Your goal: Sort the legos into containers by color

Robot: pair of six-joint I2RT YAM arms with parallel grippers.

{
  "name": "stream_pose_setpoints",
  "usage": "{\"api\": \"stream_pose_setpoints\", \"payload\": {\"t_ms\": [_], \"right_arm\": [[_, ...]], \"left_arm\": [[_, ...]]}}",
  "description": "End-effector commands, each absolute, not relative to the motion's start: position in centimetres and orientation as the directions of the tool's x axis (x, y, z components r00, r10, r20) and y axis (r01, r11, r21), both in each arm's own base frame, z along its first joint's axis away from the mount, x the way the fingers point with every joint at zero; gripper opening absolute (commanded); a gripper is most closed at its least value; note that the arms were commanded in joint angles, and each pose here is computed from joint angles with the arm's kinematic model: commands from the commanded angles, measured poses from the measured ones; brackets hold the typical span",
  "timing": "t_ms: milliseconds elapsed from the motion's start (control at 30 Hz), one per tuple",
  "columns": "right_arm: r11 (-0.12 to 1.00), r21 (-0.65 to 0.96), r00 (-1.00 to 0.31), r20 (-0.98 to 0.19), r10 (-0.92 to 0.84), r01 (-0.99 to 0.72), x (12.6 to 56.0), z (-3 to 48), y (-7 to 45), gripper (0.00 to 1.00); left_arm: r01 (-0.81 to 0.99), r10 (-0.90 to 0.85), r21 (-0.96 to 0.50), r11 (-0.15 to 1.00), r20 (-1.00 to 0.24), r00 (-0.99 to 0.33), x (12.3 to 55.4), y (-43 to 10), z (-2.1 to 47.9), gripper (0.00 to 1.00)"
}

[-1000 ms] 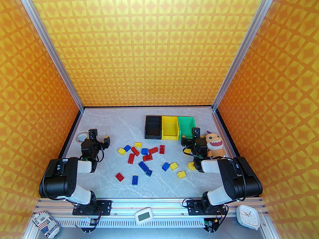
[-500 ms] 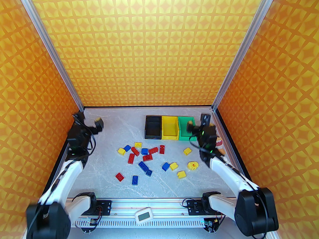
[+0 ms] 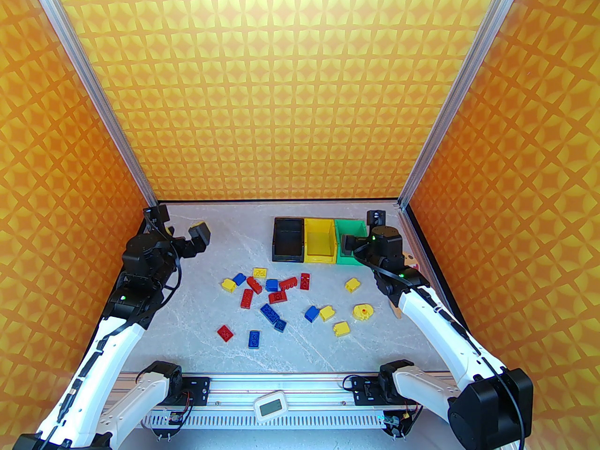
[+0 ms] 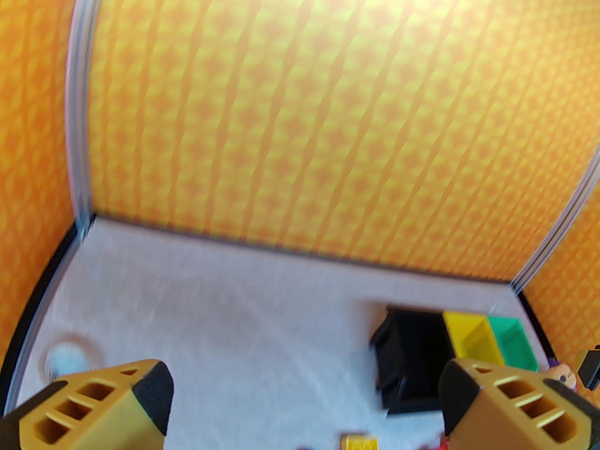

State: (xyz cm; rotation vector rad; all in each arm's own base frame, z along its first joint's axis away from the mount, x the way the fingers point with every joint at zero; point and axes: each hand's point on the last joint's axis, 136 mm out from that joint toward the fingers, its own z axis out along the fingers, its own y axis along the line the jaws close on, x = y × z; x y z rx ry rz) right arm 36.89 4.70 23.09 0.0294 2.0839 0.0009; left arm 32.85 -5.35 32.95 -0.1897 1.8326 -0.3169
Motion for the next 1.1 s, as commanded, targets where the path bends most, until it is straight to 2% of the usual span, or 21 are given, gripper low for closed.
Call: {"api": "stream_pose_setpoints", "payload": {"t_ms": [0, 200, 367, 467, 733, 1067], "right_arm": [[0.997, 0.071, -0.545, -0.837, 0.042, -0.031, 36.4, 23.0, 6.5, 0.97], [0.985, 0.153, -0.617, -0.783, 0.073, -0.077, 35.7, 22.1, 9.1, 0.95], [0.982, 0.169, -0.649, -0.757, 0.077, -0.08, 35.3, 21.2, 9.9, 0.95], [0.982, 0.167, -0.666, -0.743, 0.069, -0.083, 35.0, 20.5, 10.0, 0.94], [0.987, 0.14, -0.699, -0.713, 0.043, -0.082, 34.3, 19.1, 9.7, 0.93], [0.99, 0.116, -0.709, -0.705, 0.029, -0.075, 34.0, 18.7, 9.3, 0.92]], "left_arm": [[-0.073, -0.321, -0.325, 0.943, -0.828, -0.459, 31.1, -5.1, 28.8, 0.99], [-0.156, -0.275, -0.238, 0.959, -0.628, -0.728, 29.8, -6.4, 19.8, 0.99], [-0.204, -0.256, -0.161, 0.966, -0.457, -0.852, 29.2, -7.6, 13.5, 0.99], [-0.238, -0.286, -0.165, 0.957, -0.412, -0.865, 29.0, -8.0, 11.5, 0.99], [-0.249, -0.351, -0.316, 0.916, -0.327, -0.877, 28.5, -11.6, 8.4, 0.99], [-0.25, -0.386, -0.396, 0.883, -0.312, -0.868, 31.0, -14.0, 7.0, 1.0]]}}
